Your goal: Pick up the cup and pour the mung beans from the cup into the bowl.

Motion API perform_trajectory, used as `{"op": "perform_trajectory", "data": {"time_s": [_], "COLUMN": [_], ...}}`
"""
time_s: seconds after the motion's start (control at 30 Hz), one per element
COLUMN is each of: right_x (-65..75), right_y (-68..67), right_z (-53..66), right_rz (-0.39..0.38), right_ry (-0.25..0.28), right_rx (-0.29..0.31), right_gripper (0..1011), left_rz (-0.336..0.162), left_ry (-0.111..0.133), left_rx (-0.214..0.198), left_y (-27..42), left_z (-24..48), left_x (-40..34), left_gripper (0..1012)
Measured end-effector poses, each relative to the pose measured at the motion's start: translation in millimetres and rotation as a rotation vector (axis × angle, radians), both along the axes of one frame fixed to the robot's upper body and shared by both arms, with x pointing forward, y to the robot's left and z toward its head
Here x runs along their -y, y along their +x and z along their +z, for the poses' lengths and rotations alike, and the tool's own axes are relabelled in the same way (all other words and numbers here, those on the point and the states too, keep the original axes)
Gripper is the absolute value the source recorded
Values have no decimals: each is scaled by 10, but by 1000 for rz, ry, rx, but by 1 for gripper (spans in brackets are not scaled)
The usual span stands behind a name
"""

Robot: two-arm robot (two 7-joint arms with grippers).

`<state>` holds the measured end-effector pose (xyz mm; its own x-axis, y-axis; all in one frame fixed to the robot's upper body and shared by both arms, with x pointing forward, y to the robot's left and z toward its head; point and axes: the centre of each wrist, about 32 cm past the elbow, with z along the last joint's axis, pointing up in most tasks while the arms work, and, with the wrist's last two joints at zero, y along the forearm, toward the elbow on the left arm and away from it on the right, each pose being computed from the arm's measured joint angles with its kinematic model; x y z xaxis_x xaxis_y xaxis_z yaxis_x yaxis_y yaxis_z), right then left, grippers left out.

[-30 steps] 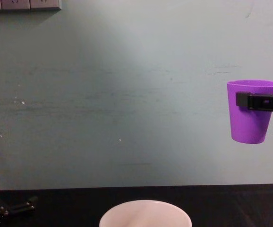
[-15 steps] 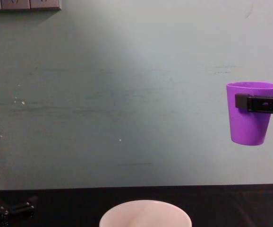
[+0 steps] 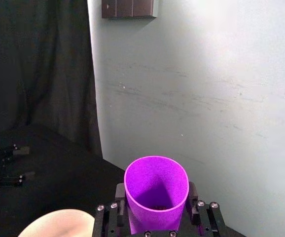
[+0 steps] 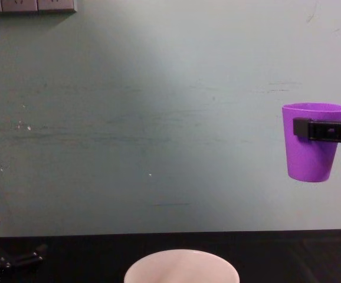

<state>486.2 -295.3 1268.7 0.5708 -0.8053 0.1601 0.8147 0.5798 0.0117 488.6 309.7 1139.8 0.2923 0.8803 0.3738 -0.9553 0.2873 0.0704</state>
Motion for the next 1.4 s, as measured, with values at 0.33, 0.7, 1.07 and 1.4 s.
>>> {"op": "perform_trajectory", "data": {"time_s": [0.33,0.7,1.07,1.4], "right_x": [0,0,0,0], "right_y": [0,0,0,0], "right_z": [0,0,0,0], "right_rz": [1,1,1,1], "right_ry": [0,0,0,0], "right_rx": [0,0,0,0], "right_gripper": [720,721,720,721], "left_rz": [0,0,0,0], "left_ry": [0,0,0,0], "left_rx": [0,0,0,0], "left_y": [0,0,0,0], "left_z": [0,0,0,0], "left_x": [0,0,0,0], "left_gripper": [1000,1000,1000,1000]}}
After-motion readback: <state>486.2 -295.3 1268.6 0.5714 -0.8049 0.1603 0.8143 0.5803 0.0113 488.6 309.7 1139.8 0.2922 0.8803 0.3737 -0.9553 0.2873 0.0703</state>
